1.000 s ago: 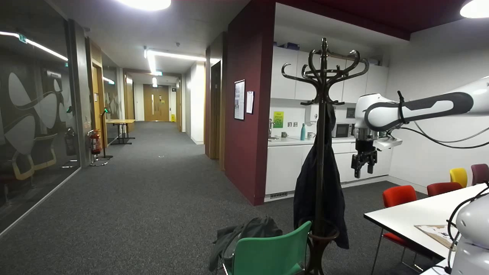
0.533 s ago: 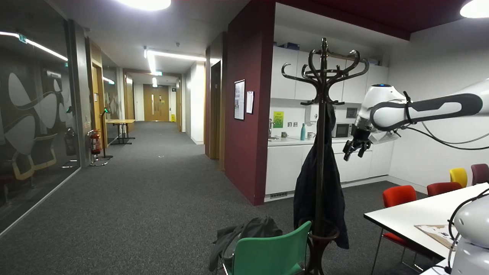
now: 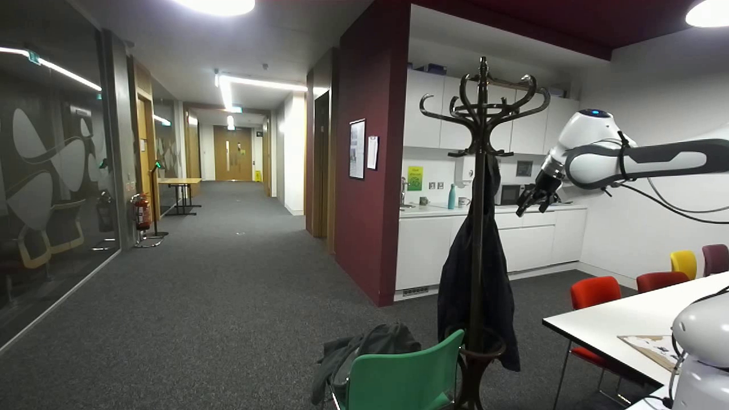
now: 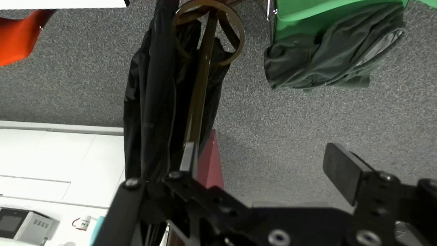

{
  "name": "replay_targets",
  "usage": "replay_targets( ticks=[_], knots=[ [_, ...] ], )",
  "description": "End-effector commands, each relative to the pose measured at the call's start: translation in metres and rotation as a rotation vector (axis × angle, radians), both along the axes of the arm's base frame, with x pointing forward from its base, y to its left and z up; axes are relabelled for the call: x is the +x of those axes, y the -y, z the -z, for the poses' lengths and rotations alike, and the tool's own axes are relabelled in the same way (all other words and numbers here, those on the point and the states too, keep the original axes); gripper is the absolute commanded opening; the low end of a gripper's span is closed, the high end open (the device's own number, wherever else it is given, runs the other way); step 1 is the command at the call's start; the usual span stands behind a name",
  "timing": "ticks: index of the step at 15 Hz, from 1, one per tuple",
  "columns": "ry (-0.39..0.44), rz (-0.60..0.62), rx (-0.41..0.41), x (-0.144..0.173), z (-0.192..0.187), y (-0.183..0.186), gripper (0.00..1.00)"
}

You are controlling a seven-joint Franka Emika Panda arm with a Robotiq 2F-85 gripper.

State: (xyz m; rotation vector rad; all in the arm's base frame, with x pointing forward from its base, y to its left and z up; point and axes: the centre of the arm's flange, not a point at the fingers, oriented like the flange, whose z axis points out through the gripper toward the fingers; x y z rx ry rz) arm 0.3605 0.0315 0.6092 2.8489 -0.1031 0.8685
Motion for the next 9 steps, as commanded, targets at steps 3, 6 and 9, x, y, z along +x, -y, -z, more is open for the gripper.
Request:
replay_targets(
  ticks=[3, 6, 9],
  knots=[
    [-0.005, -0.001, 0.0, 0.001, 0.002, 0.0, 1.0],
    [0.006, 0.0, -0.007, 0.001, 0.004, -0.001, 1.0],
    [0.161, 0.04, -0.086, 0.004, -0.016, 0.003, 1.0]
  ],
)
